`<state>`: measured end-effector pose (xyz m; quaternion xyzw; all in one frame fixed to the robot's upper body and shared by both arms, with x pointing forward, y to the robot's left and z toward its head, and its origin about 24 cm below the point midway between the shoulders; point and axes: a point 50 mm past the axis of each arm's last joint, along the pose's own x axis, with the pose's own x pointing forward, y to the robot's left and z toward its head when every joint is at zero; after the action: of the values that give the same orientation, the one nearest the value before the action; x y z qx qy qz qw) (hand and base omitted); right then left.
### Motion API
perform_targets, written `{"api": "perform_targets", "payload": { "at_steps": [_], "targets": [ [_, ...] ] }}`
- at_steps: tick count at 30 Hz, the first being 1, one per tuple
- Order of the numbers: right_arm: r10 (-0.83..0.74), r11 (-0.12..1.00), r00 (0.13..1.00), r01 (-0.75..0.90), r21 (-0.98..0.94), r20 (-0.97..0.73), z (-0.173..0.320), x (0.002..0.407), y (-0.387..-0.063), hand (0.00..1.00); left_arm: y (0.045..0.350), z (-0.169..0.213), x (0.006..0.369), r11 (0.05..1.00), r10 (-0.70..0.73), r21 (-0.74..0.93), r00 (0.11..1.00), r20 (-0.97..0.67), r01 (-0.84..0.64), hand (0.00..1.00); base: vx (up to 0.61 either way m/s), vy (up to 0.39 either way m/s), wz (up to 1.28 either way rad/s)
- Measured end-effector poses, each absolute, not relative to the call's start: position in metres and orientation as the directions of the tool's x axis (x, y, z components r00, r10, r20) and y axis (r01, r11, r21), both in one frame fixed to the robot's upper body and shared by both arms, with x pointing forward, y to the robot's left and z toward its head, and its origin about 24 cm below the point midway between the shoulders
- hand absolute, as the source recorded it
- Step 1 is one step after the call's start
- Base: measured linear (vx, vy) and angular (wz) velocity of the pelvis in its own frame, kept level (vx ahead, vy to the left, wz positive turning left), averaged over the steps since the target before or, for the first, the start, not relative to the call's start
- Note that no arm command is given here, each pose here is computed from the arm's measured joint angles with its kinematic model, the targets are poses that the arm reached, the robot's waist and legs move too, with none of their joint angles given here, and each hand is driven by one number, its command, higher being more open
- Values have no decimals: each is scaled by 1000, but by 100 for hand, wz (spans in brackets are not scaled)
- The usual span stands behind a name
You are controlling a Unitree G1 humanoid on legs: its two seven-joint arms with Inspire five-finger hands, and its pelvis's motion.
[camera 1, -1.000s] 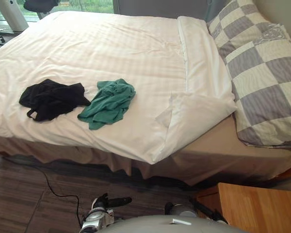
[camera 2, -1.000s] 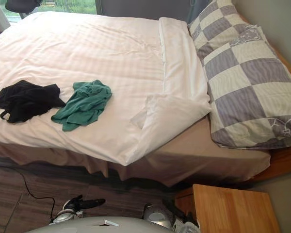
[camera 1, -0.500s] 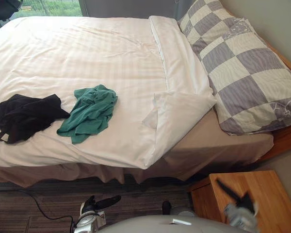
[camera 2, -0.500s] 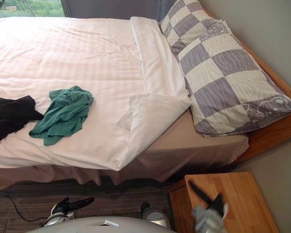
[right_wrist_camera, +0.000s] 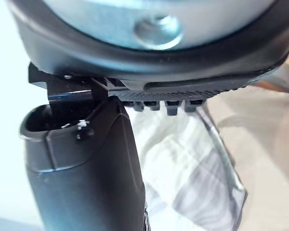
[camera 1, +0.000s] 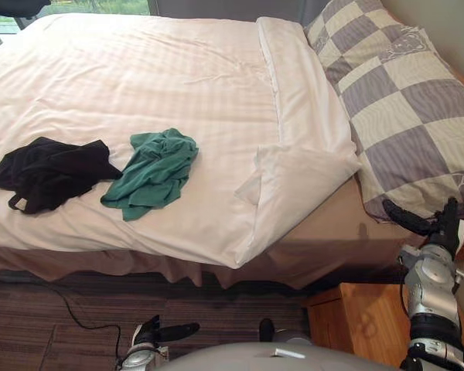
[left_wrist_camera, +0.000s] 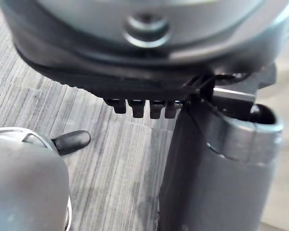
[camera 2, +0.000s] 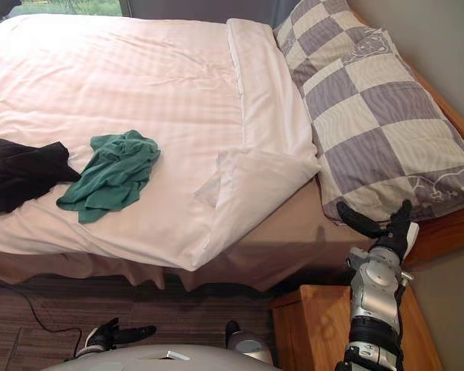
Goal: Tidy up the quilt and then pick up the clothes from the bed and put them into the laundry hamper
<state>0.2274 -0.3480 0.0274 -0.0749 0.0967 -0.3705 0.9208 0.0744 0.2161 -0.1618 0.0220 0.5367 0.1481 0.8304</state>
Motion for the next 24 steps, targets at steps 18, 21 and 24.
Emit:
{"api": "perform_targets", "payload": {
  "at_steps": [18,21,24],
  "targets": [
    [-252,786,958,286,-548,138,107,315,-278,100,221,-162,66,961,272,227,372,-888,-160,100,-59,-8,10],
    [-175,757,968,248,-605,178,125,327,-266,100,220,-161,72,962,268,225,393,-880,-154,100,-17,-6,6],
    [-131,747,965,247,-617,227,143,338,-255,100,219,-160,79,962,270,222,413,-870,-161,100,-12,4,3]
  ]
}}
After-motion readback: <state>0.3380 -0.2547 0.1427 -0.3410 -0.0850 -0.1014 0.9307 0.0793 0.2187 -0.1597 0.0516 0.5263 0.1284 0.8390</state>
